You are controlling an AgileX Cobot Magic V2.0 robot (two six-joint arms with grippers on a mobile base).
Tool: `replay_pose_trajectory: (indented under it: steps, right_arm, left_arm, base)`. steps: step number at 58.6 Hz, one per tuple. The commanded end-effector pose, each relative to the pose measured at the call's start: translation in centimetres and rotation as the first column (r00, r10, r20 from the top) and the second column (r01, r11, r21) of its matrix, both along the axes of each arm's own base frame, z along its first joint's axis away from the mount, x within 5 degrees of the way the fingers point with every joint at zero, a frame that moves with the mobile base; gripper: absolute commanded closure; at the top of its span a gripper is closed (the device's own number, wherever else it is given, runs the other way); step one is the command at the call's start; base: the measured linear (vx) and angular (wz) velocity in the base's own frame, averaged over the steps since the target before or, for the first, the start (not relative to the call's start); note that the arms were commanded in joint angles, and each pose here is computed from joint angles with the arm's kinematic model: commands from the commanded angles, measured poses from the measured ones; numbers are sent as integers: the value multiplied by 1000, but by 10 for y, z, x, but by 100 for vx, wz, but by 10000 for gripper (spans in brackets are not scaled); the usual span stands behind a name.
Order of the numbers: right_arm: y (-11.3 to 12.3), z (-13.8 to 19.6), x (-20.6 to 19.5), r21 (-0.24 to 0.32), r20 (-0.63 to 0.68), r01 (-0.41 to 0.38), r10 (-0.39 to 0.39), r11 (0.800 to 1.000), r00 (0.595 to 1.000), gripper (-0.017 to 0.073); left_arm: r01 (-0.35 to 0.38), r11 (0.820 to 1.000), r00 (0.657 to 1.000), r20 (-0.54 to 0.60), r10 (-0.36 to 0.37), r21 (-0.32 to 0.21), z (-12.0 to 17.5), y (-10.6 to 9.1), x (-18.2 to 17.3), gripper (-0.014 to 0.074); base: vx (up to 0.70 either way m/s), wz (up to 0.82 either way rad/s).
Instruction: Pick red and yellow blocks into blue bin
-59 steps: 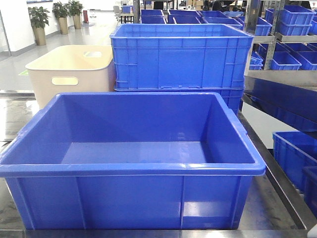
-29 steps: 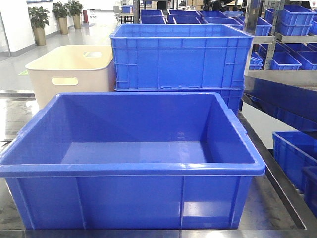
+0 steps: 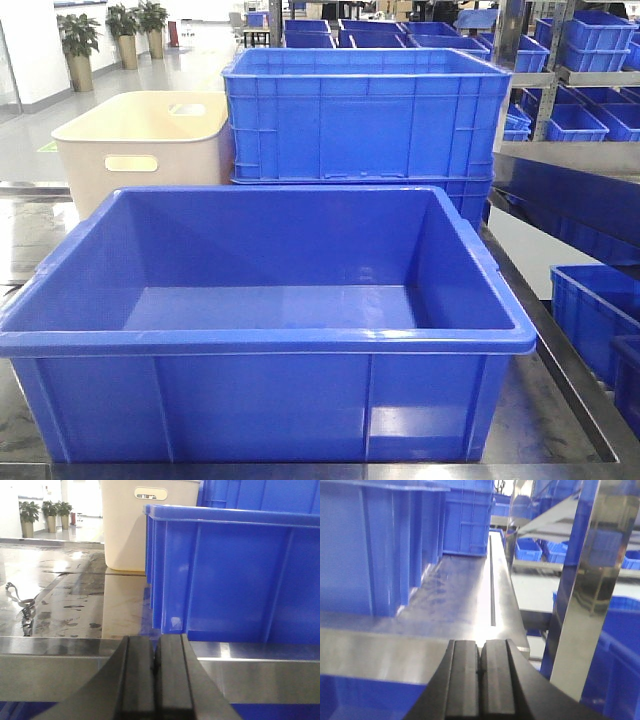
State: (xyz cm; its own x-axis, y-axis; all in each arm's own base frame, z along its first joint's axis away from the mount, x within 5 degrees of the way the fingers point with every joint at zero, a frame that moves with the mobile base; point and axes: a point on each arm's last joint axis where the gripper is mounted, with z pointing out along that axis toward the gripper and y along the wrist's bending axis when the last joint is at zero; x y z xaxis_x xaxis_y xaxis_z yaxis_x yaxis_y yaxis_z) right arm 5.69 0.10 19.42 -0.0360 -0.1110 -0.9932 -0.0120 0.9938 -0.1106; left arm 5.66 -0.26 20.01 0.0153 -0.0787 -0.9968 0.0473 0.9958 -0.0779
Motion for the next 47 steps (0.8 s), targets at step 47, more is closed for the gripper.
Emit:
replay_pose_trajectory:
  steps: [47]
  right_arm:
    - [0,14,-2,43,183,-7,-1,999,983,570]
  left_arm:
    - [4,1000,994,114,-2,-12,14,0,-3,594]
  base:
    - [0,0]
